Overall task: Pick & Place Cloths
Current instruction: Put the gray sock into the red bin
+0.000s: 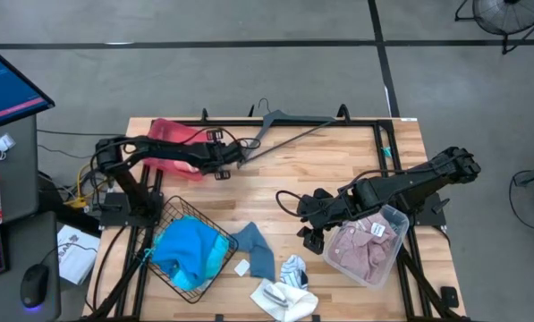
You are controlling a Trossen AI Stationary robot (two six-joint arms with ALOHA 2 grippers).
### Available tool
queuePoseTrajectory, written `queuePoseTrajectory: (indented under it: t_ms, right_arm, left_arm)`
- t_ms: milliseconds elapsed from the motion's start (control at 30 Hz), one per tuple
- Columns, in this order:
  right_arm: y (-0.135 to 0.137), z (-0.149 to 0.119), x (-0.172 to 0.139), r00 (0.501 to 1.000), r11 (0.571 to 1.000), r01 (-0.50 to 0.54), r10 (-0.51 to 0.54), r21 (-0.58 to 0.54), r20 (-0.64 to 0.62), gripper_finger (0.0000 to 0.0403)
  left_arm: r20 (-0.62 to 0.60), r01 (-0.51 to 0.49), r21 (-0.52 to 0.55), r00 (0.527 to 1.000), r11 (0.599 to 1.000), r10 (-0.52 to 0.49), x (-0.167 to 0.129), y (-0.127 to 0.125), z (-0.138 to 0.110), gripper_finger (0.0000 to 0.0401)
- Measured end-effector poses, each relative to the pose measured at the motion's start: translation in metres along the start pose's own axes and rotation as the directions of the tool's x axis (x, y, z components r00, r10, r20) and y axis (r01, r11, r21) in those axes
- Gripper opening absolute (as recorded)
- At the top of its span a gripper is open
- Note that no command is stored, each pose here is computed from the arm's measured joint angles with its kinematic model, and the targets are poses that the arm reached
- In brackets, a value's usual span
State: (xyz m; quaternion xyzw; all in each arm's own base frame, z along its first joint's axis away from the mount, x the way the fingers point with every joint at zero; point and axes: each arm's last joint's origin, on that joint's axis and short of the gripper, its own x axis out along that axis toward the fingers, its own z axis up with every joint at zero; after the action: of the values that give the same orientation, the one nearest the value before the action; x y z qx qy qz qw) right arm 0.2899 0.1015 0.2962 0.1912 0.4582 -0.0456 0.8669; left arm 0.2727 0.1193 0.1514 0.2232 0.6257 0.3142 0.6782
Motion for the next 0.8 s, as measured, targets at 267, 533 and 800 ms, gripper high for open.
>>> queuePoseTrajectory:
  t_ms: [267, 533, 800]
  right_arm:
    - [0.0, 0.0, 0.0, 1.0, 1.0, 0.001, -0.001, -0.002, 0.0, 0.0225]
    - [-0.001, 0.001, 0.0, 1.0, 1.0, 0.007, -0.007, -0.002, 0.006, 0.0225]
    - [0.0, 0.001, 0.0, 1.0, 1.0, 0.015, -0.015, -0.001, 0.023, 0.0225]
  left_arm:
    - [0.122, -0.071, -0.14, 0.989, 0.988, 0.089, -0.047, 0.031, -0.003, 0.0001]
    - [0.084, -0.121, -0.369, 0.983, 0.921, 0.162, -0.092, 0.071, -0.053, 0.0]
    - [-0.053, -0.128, -0.493, 0.992, 0.861, 0.117, -0.084, 0.081, -0.106, 0.0]
